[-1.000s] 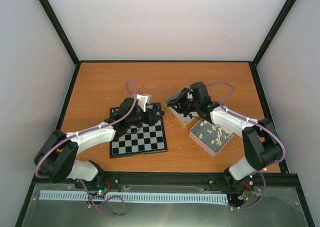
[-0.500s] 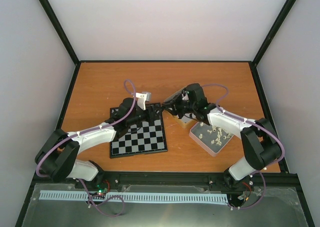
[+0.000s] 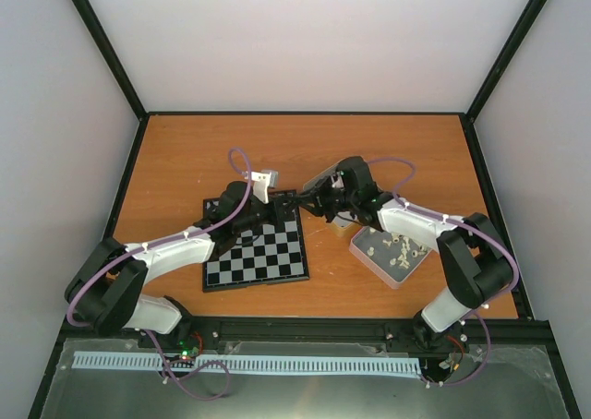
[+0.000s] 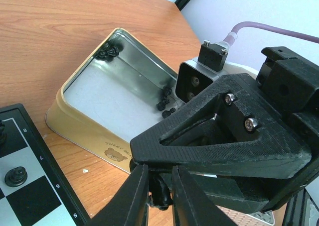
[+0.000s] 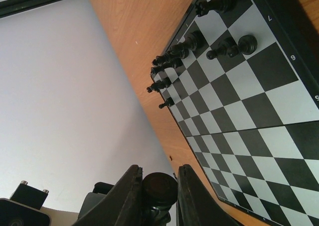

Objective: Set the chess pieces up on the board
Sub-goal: Place the chess piece on the chessboard.

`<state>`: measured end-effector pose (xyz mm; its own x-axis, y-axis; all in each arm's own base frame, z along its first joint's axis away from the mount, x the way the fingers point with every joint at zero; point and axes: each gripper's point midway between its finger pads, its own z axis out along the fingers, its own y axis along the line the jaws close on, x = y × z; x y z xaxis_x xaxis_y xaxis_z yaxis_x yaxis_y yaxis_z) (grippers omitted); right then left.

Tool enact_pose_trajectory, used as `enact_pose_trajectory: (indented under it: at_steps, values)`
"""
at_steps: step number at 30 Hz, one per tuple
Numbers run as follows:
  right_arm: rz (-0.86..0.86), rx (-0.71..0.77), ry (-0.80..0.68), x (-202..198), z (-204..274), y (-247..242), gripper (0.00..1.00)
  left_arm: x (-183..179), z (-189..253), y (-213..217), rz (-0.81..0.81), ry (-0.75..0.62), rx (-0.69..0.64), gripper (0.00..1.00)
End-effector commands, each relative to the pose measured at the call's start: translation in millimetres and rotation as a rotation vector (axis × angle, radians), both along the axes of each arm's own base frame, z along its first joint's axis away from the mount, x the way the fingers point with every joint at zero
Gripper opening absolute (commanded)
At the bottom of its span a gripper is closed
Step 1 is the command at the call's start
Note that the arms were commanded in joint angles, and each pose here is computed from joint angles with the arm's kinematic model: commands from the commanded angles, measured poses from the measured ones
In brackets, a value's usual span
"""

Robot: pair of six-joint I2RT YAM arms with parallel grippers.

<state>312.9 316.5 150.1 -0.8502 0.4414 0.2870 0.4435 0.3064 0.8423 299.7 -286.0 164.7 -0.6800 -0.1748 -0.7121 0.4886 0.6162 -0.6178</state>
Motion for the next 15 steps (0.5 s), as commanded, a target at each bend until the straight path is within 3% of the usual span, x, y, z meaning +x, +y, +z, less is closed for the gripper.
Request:
enact_pose_trajectory:
  at_steps: [1, 7, 12, 15]
  values:
    - [0.029, 0.039, -0.016, -0.3, 11.4, 11.8, 0.18, -0.3, 0.2, -4.0, -0.018, -0.032, 0.022, 0.16]
    - [0.025, 0.049, -0.006, 0.1, 10.0, 12.5, 0.18, -4.6, -9.8, 0.2, -0.017, -0.011, 0.050, 0.16]
    - [0.021, 0.050, -0.006, 0.8, 9.4, 12.4, 0.19, -4.8, -10.6, 4.5, 0.000, -0.016, 0.059, 0.02]
    - [0.013, 0.022, -0.030, 3.4, 7.4, 9.9, 0.31, -1.3, -10.5, 8.9, 0.026, -0.015, 0.089, 0.01]
